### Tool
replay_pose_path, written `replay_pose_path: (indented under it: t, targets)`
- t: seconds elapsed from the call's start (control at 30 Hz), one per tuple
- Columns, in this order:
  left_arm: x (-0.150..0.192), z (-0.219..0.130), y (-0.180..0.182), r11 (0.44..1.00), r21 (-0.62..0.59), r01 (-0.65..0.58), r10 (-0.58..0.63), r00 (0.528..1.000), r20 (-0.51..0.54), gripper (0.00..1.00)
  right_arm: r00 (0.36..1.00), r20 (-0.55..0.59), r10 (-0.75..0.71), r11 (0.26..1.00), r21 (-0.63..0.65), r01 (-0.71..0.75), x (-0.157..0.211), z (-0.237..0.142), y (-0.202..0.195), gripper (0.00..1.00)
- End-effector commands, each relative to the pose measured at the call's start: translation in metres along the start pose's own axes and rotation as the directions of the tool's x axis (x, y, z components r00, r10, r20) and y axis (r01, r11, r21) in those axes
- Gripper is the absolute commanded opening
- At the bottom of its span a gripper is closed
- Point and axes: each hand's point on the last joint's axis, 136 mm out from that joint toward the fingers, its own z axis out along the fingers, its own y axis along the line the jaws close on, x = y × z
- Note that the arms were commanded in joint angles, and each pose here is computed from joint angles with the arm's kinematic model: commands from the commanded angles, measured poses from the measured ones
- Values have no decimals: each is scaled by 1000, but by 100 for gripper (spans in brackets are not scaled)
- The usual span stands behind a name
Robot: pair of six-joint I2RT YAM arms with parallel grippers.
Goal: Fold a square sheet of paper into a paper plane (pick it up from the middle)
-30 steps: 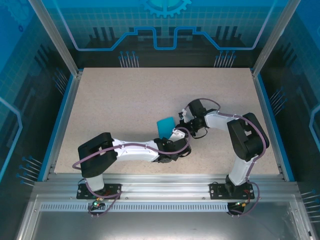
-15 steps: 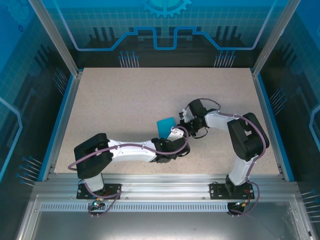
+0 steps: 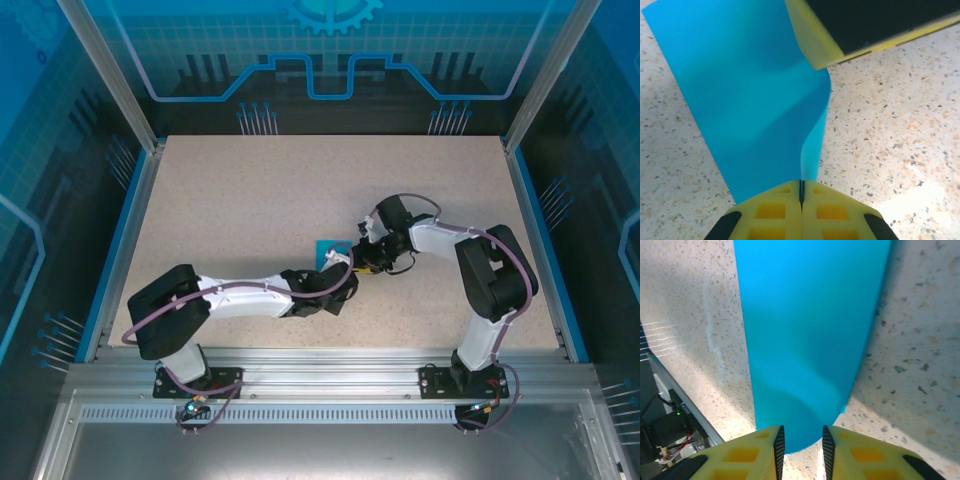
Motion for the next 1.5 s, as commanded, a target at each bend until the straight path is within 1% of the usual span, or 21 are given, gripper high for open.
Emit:
replay_pose_path:
  t: [0.0,0.13,0.23,0.3,0.43,0.57,0.8,1.0,1.17,1.47]
  targets:
    - [-7,-10,-17,987,160,3,-5,1000,8,0,999,50,-15,998,66,12,-13,-21,-2,30]
    - [-5,-10,-12,983,180,19,-19,1000,-4,0,997,64,-32,997,71,27,-22,-22,4,30]
    - [-6,-10,-10,981,194,28,-26,1000,-11,0,997,38,-64,996,59,61,-26,-13,16,22]
    - [-7,-10,-9,979,203,30,-28,1000,-13,0,997,16,-79,995,68,78,-28,-3,21,20]
    - [-8,-9,-7,977,211,38,-35,999,-20,0,998,-5,-70,992,109,70,-36,14,16,18]
    - [-8,-8,-2,975,216,51,-46,999,-26,0,997,-45,-66,984,164,73,-39,30,3,15]
    - [-7,-4,4,968,242,68,-58,997,-52,0,993,-98,-71,965,244,93,-35,43,-18,13]
    - [-8,1,15,963,254,90,-73,995,-75,0,989,-121,-82,961,253,110,-31,47,-21,13]
    - [-14,2,17,949,296,103,-79,993,-93,0,987,-130,-92,957,264,124,-31,47,-21,12]
    - [-12,12,33,948,287,136,-105,987,-120,0,986,-132,-106,957,256,137,-34,45,-15,13]
